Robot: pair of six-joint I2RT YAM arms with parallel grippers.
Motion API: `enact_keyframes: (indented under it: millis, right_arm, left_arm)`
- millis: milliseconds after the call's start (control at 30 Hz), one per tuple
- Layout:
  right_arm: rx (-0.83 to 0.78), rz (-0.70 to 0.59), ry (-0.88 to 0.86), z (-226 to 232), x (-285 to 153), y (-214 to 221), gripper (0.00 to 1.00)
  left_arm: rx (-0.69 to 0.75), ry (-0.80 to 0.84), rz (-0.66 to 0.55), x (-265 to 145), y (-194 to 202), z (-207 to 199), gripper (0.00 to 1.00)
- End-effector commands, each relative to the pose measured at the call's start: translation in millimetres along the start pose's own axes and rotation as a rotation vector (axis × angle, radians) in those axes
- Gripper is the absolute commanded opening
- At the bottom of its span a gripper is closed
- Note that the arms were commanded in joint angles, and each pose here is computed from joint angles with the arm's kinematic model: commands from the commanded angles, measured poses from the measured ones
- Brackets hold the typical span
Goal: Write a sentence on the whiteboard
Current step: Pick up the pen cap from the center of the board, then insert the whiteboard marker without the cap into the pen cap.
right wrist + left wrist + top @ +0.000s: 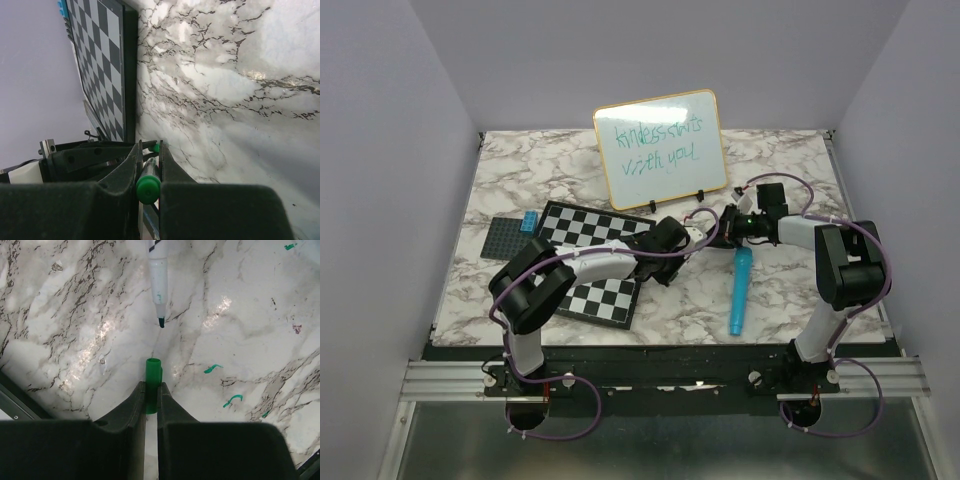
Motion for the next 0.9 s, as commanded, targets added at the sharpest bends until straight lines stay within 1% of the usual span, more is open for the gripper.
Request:
enact_keyframes:
  millis: [0,467,867]
  right_arm:
    - [0.022,0.029,-0.016,-3,4,6,0.00]
    - [0.026,0.051,-0.014,-1,10,12,0.00]
    - [0.038,0.062,-0.010,-2,13,15,0.00]
  left_arm:
    - [0.016,0.031,-0.045,-14,-10,-8,0.00]
    - [0.007,0.039,-0.065,-18,-18,-11,0.00]
    - [-0.055,0.065,-0.105,-16,-24,-16,0.00]
Point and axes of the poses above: each gripper's point midway between its finger pads, its own x axis out along the fingers, its own z axis along the line the jaws close on, y = z × x, the point moved 4 cm from there along -x, back along the fingers, and after that the axes turned 6 degrees about x, right-handed, at the moved point
